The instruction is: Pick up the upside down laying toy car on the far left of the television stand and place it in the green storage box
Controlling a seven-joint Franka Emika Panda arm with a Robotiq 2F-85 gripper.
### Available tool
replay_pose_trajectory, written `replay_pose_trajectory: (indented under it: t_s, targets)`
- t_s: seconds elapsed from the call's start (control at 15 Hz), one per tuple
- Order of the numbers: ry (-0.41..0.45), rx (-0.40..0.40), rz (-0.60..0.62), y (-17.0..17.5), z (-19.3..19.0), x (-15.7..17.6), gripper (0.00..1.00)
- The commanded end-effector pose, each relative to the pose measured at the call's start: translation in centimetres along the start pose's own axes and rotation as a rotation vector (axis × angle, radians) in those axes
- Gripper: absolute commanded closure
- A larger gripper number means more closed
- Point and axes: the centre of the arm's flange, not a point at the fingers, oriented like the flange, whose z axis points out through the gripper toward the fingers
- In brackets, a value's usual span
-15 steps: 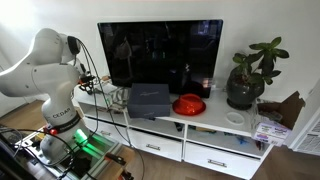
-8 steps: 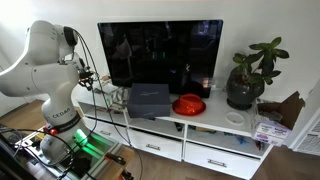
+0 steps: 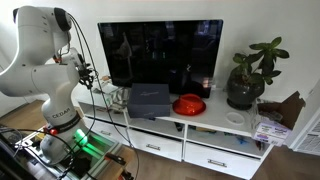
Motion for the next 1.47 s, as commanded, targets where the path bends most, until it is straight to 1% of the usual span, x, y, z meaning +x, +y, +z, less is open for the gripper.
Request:
replay_pose_trajectory:
  t_s: [0.0, 0.13, 0.27, 0.33, 0.4, 0.87, 0.93, 1.2, 1.27, 1.4]
  targets:
    - [0.03, -0.066, 0.107, 3.1, -1.9, -8.0, 0.89]
    - [0.059, -0.097, 0.196, 5.5, -1.8, -10.2, 0.89]
    - [0.09, -0.109, 0.276, 7.9, -1.7, -12.8, 0.89]
    - [0.055, -0.073, 0.215, 6.6, -0.2, -7.4, 0.89]
    - [0.054, -0.078, 0.227, 7.4, -0.1, -8.3, 0.64]
    - [0.06, -0.071, 0.212, 6.8, -0.1, -7.6, 0.64]
    - [0.06, -0.071, 0.212, 6.8, -0.1, -7.6, 0.89]
    - [0.054, -0.127, 0.317, 10.3, -0.1, -10.0, 0.89]
    - [0.051, -0.129, 0.348, 11.5, 0.2, -10.6, 0.89]
    - [0.04, -0.172, 0.434, 13.8, 1.2, -11.6, 0.89]
